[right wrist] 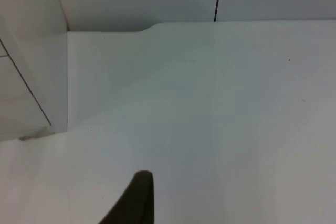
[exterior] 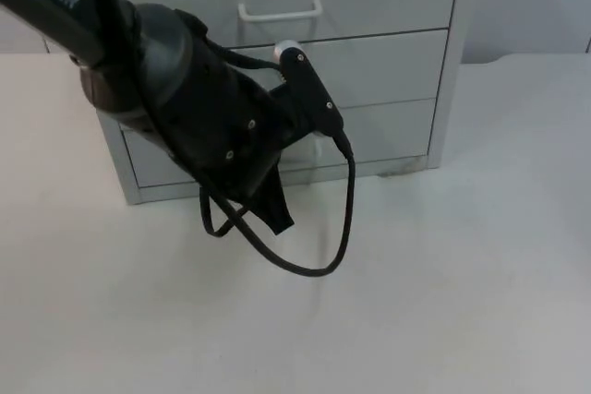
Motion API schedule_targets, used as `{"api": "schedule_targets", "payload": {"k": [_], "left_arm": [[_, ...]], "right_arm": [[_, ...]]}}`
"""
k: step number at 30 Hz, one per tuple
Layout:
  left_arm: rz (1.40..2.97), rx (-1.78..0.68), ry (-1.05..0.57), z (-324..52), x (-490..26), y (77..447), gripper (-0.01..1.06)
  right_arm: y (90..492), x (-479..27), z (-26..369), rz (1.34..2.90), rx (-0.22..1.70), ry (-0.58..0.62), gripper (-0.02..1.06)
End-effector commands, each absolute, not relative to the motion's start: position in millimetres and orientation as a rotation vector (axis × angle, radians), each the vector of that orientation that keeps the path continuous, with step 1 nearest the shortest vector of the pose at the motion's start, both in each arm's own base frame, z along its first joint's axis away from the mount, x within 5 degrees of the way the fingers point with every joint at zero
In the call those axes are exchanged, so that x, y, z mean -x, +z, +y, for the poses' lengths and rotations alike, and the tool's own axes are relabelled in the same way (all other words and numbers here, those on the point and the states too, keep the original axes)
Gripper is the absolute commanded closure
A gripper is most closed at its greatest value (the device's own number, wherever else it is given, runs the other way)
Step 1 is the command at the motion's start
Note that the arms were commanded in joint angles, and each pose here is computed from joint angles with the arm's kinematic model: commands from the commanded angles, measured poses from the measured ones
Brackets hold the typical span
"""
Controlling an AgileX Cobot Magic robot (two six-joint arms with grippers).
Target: Open the drawer with the left hand, place the block into the drawer with the right hand, then close the drawer with the left hand.
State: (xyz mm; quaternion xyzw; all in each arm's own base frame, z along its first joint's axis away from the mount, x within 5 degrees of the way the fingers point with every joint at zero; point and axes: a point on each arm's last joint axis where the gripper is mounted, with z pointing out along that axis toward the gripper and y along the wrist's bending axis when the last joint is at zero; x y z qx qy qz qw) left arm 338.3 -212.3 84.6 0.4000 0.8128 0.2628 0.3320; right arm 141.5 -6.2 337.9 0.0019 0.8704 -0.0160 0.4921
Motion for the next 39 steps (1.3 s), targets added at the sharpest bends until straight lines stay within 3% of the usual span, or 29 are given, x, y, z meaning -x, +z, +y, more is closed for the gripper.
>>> {"api": "schedule_targets", "payload": {"k": [1,5,11,13,15,20,31,39], "left_arm": [[2.180,-1.023,0.716,-214.9,-331.4,93.7,1.05],[2.268,-1.065,0.652,-226.6,-311.5,105.6,1.05],[2.444,-1.145,0.368,-245.1,-273.3,140.3,1.05],[2.521,-1.157,0.187,-249.3,-260.7,153.5,1.05],[2.540,-1.201,0.044,-251.6,-250.8,168.8,1.05],[2.538,-1.167,-0.085,-250.9,-241.1,194.1,1.05],[2.538,-1.101,-0.022,-220.0,-240.4,234.1,1.05],[2.555,-0.711,-0.054,-143.1,-259.2,288.6,1.05]], "right_arm": [[337.8,-141.5,-7.2,2.098,0.002,-0.054,-0.01],[337.8,-141.5,-7.2,2.098,0.002,-0.054,-0.01],[337.8,-141.5,-7.2,2.098,0.002,-0.054,-0.01],[337.8,-141.5,-7.2,2.098,0.002,-0.054,-0.01],[337.7,-141.5,-7.1,2.100,0.001,-0.052,-0.01],[337.5,-141.4,-6.9,2.102,0.000,-0.049,-0.01],[337.6,-141.4,-6.7,2.101,-0.003,-0.044,-0.01],[337.4,-141.3,-6.7,2.104,-0.003,-0.043,-0.01]]}}
